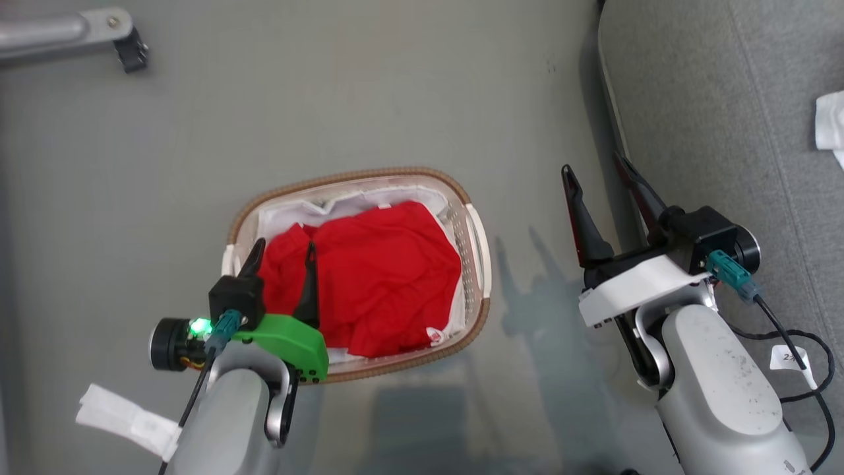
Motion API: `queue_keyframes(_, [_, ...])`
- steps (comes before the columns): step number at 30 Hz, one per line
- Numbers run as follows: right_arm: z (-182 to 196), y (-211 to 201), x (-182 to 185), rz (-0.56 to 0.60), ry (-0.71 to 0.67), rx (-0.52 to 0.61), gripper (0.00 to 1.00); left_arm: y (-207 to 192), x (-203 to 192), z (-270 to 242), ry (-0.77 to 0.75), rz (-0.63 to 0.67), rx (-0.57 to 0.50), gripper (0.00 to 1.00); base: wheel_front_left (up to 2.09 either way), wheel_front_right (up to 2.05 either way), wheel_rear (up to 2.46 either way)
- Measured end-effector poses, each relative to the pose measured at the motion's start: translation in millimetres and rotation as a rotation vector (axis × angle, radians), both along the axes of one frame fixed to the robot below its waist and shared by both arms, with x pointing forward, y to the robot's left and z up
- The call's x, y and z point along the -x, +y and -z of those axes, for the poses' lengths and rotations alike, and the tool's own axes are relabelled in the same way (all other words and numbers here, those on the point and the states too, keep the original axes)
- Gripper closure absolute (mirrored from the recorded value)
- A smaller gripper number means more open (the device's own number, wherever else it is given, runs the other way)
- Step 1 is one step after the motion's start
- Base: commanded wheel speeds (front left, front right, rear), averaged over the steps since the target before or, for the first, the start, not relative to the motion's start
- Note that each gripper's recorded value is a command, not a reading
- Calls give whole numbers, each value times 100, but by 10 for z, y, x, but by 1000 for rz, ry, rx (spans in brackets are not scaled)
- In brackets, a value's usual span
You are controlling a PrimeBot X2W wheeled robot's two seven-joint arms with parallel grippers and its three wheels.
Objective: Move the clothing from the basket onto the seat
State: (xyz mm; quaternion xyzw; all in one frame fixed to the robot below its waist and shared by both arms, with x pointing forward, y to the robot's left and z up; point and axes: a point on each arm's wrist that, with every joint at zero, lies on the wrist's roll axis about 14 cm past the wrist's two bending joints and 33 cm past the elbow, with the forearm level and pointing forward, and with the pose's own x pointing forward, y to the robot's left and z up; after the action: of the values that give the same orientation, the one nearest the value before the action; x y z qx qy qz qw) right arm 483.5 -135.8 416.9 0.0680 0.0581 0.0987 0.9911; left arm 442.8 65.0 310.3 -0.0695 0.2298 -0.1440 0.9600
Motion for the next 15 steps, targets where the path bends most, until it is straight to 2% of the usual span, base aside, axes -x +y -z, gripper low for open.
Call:
queue_keyframes(9, [464,-64,-116,13,89,-1,0,-204,-62,696,125,132,-100,0,0,0,0])
queue_keyframes(15, [723,-104,-101,19,146,5,0,-249,83,1146,227,240,-181,0,0,0,0])
